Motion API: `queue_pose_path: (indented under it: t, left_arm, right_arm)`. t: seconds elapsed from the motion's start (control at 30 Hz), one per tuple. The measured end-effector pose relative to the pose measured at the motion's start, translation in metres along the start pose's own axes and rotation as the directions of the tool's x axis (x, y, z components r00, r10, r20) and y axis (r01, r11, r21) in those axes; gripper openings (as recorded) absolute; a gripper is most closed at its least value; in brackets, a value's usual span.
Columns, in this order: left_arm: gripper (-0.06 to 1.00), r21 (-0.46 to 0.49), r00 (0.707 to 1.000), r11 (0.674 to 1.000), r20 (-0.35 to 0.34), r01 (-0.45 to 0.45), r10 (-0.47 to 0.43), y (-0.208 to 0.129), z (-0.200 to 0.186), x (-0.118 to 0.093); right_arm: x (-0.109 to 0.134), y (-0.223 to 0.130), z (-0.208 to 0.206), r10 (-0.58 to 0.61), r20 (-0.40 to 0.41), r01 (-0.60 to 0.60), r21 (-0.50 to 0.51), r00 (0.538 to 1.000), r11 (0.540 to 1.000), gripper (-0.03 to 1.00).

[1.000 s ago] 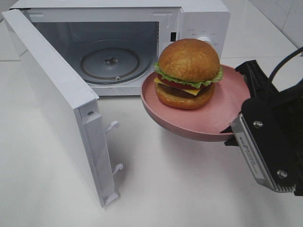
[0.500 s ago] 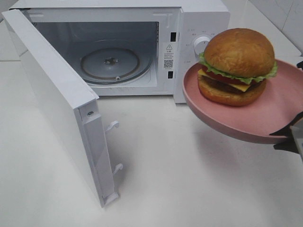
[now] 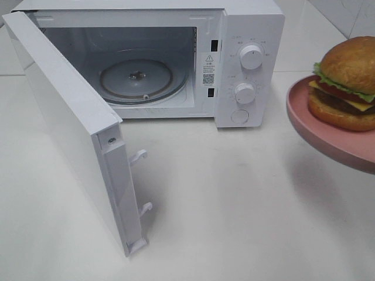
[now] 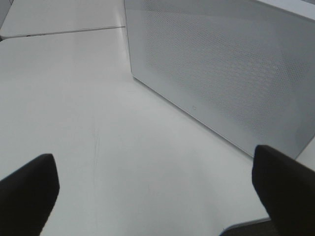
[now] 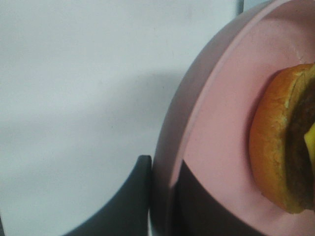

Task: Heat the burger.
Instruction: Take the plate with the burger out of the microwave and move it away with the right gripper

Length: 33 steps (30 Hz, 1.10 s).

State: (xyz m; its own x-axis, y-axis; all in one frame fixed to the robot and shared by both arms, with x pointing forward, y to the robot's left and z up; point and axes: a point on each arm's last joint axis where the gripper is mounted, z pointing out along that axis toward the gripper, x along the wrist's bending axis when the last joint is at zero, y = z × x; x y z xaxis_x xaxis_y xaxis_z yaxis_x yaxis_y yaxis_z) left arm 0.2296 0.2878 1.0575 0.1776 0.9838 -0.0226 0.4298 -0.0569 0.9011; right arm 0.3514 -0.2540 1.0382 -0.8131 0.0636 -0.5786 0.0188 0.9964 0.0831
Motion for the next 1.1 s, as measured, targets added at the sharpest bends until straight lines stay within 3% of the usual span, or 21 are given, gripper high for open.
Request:
queue_pose_path:
  t: [0.2,0.27,0.4,0.53,0.57,0.7,0.9,1.1]
  left_arm:
    - [0.99,0.000,1.000,1.000,0.000,0.000,0.000,0.000,0.000,0.000]
    - [0.99,0.000,1.000,1.000,0.000,0.000,0.000,0.000,0.000,0.000]
    - [0.99,0.000,1.000,1.000,0.000,0.000,0.000,0.000,0.000,0.000]
    - [0.99,0.000,1.000,1.000,0.000,0.000,0.000,0.000,0.000,0.000]
    - [0.99,0.000,1.000,1.000,0.000,0.000,0.000,0.000,0.000,0.000]
    - [0.99,0.000,1.000,1.000,0.000,0.000,0.000,0.000,0.000,0.000]
    - [0.99,0.000,1.000,1.000,0.000,0.000,0.000,0.000,0.000,0.000]
    - [0.99,0.000,1.000,1.000,0.000,0.000,0.000,0.000,0.000,0.000]
  right_arm:
    - [0.003,-0.008,0.005,0.086,0.025,-0.088,0.074,0.996,0.993,0.08]
    - [0.010,-0.015,0.013,0.172,0.037,-0.175,0.140,0.984,0.975,0.08]
    - [0.014,-0.019,0.016,0.236,0.047,-0.241,0.167,0.971,0.956,0.08]
    - [0.012,-0.024,0.018,0.369,0.108,-0.384,0.213,0.923,0.898,0.08]
    - [0.012,-0.024,0.018,0.369,0.108,-0.384,0.213,0.923,0.898,0.08]
    - [0.011,-0.028,0.022,0.453,0.154,-0.478,0.292,0.878,0.828,0.08]
    - [0.011,-0.029,0.023,0.522,0.191,-0.556,0.293,0.831,0.778,0.08]
    - [0.012,-0.032,0.021,0.601,0.238,-0.646,0.308,0.763,0.698,0.08]
